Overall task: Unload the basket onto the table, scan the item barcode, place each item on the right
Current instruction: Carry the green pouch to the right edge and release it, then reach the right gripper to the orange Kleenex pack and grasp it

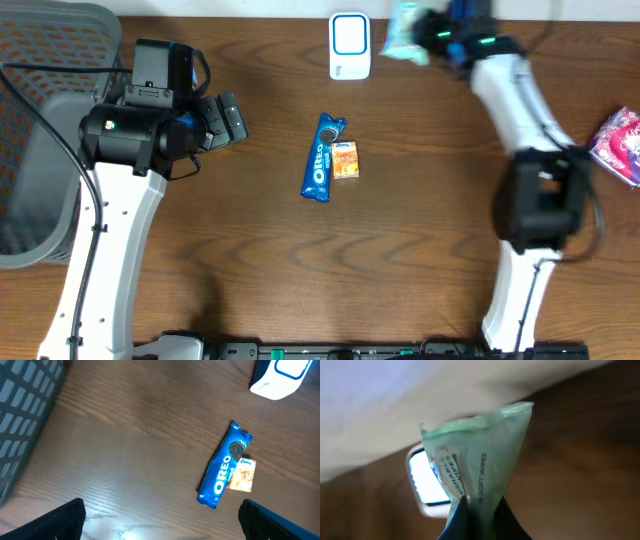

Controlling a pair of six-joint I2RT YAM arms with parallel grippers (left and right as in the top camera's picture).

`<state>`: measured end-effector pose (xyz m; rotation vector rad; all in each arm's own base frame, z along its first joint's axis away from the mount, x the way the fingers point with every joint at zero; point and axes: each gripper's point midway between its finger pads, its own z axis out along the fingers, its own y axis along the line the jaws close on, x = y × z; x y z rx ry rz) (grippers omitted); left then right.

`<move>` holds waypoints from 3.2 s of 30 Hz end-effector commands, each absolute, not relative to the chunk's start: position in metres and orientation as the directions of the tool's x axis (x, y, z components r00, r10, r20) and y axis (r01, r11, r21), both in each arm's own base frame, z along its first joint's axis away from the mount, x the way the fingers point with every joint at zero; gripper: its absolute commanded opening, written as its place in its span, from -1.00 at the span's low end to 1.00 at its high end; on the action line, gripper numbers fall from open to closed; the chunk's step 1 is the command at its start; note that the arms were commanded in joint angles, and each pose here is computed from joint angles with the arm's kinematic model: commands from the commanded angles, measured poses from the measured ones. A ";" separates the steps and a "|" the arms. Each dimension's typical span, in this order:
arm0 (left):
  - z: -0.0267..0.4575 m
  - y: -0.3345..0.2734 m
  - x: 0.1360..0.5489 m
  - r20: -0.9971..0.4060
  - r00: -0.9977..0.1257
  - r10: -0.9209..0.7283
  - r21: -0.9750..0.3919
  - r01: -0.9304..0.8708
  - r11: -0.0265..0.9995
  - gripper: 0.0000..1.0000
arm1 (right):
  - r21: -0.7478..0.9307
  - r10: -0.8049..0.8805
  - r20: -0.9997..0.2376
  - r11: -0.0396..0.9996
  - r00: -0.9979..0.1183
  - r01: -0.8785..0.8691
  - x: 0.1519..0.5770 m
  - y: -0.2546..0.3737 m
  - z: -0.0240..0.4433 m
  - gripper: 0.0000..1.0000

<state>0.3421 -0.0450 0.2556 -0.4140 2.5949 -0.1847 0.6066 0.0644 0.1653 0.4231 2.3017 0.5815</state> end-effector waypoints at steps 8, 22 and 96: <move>0.257 -0.041 0.342 -0.468 -0.826 -0.312 -0.188 -0.252 0.949 0.96 | 0.188 0.491 -0.507 0.865 -0.709 0.465 0.511 -0.185 0.152 -0.98; 0.257 -0.041 0.342 -0.468 -0.827 -0.312 -0.188 -0.252 0.949 0.96 | 0.196 0.603 -0.326 0.796 -0.728 0.573 0.463 -0.228 0.102 0.89; 0.257 -0.041 0.342 -0.468 -0.826 -0.312 -0.188 -0.252 0.949 0.96 | 0.769 -0.082 0.082 0.639 -0.993 0.010 0.377 0.188 0.063 -0.98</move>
